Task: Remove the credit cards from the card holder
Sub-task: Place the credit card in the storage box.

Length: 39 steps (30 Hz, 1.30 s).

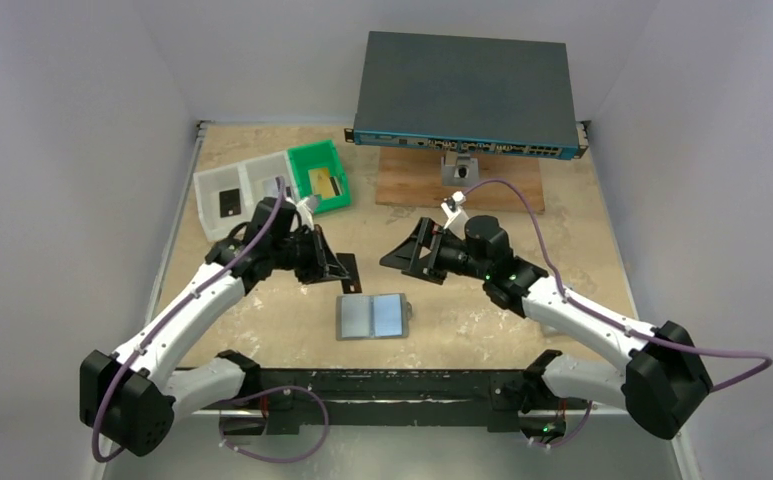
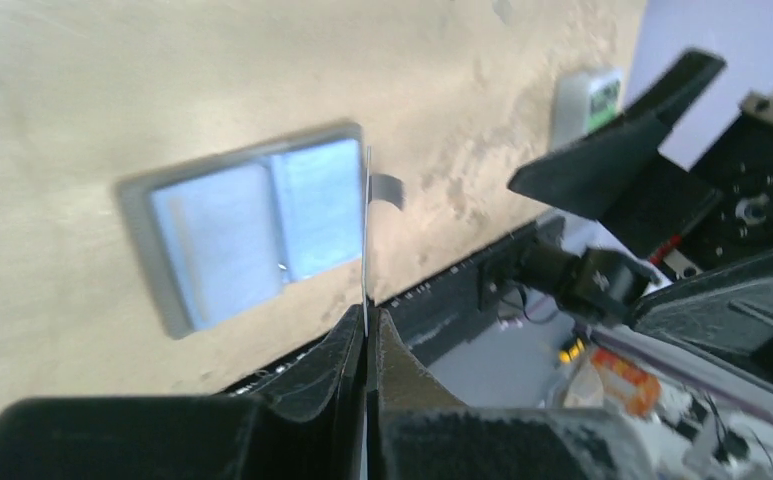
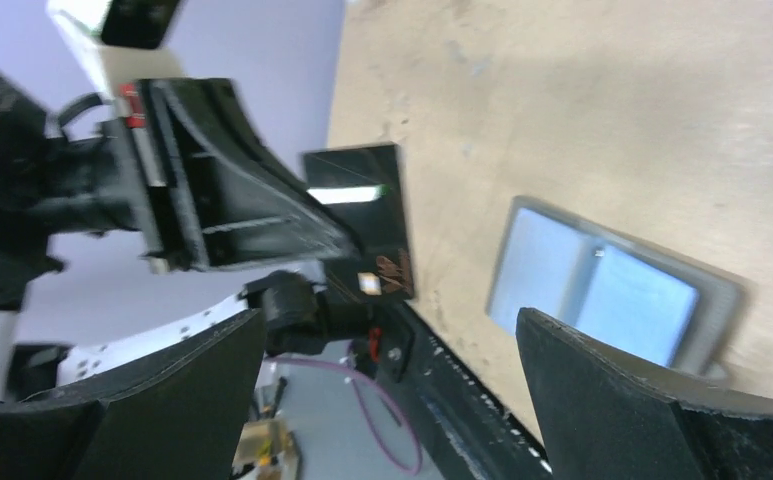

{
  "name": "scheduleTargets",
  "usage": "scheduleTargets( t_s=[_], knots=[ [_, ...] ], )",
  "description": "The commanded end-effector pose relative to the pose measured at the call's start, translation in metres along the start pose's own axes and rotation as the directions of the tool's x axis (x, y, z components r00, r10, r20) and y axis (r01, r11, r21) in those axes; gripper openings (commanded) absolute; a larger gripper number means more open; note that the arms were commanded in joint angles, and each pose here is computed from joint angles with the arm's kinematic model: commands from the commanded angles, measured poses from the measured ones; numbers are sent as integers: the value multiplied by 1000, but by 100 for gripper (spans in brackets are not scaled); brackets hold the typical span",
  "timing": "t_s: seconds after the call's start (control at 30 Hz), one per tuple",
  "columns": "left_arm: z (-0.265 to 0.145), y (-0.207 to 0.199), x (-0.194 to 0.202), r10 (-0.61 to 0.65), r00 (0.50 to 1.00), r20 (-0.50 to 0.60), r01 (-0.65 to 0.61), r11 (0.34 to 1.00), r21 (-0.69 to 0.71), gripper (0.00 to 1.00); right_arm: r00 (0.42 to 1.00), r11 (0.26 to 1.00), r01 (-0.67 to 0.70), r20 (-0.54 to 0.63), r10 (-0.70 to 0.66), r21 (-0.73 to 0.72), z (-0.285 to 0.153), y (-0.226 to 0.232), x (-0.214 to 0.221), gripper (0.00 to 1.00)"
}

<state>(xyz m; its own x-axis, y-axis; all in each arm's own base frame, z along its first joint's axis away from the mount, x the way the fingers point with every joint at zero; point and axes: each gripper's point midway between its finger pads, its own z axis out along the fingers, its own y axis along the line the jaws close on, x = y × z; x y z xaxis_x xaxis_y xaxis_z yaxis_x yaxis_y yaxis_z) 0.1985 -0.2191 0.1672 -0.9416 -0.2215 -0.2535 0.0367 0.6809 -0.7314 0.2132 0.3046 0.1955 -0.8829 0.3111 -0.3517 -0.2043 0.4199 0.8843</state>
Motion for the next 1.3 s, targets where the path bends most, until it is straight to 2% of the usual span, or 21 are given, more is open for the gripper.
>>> scheduleTargets(
  t_s=[0.0,0.17,0.3,0.47,0.6,0.77,0.97,1.27],
  knots=[
    [-36,28,-33,43,990,131,-11,971,-238,0,994,987,68,73,-79,148,-11,-16,-16,99],
    [-61,55,-74,84,968,235,27,900,-434,0,989,969,105,74,-124,225,-19,-27,-18,99],
    [-83,76,-110,137,947,289,70,792,-606,0,986,961,127,76,-149,244,-23,-28,-20,99],
    [-100,91,-151,182,926,331,123,683,-720,0,981,954,147,84,-174,260,-27,-28,-23,99],
    [-117,110,-182,177,913,368,190,614,-766,0,980,949,155,76,-182,273,-30,-30,-22,99],
    [-148,130,-220,241,891,384,224,503,-835,0,981,948,154,70,-180,277,-32,-32,-20,99],
    [-164,170,-255,238,907,347,246,369,-896,0,980,945,164,62,-188,282,-35,-32,-18,99],
    [-158,224,-282,174,927,331,264,323,-909,0,978,941,187,40,-207,282,-39,-32,-15,99]
  ],
)
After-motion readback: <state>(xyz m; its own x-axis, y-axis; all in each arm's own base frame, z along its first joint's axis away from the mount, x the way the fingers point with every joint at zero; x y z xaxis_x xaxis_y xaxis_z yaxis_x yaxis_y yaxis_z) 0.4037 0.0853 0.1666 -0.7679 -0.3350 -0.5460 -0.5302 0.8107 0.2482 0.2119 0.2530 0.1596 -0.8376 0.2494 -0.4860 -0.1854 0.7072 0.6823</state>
